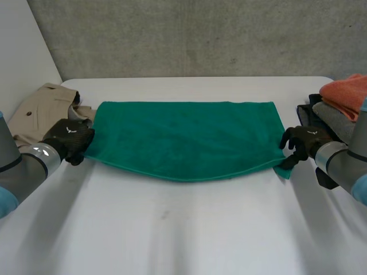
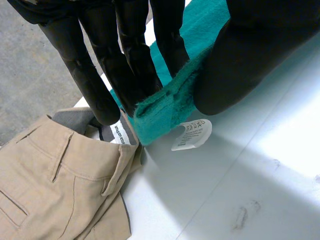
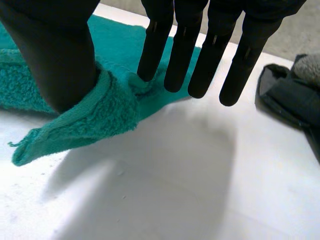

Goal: Fold the laundry.

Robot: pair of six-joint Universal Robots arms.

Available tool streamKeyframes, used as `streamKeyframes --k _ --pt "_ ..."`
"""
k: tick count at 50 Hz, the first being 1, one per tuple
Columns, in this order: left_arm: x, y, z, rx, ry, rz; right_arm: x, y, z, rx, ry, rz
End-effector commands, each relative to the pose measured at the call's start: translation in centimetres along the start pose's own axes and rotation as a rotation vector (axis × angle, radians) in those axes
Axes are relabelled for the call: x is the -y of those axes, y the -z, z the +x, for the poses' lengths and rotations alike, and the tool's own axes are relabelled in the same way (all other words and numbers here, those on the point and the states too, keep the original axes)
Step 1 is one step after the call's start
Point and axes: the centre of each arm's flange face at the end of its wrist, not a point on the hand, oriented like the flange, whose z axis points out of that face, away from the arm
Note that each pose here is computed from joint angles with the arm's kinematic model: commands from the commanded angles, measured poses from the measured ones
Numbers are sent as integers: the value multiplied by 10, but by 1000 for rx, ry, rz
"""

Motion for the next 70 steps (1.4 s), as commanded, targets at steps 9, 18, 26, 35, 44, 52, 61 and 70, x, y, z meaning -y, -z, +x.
streamKeyframes --k 9,18,26,35,44,52,61,70 --pt "8 23 -5 -4 141 -53 4 4 -8 -16 98 29" --pt "76 109 -42 105 256 53 104 100 18 -166 635 179" --pt "111 148 -53 149 251 144 137 138 5 -109 744 177" --pt "74 73 -38 60 211 -85 94 72 -5 44 913 27" --pt "76 -17 -50 116 117 -32 109 -6 -5 -115 912 137" --pt "191 -22 -121 441 107 616 239 -2 3 -435 677 915" --pt "210 -8 -137 507 190 849 257 19 6 -420 582 1161" --pt "140 -34 -104 405 259 544 196 -23 4 -304 578 867"
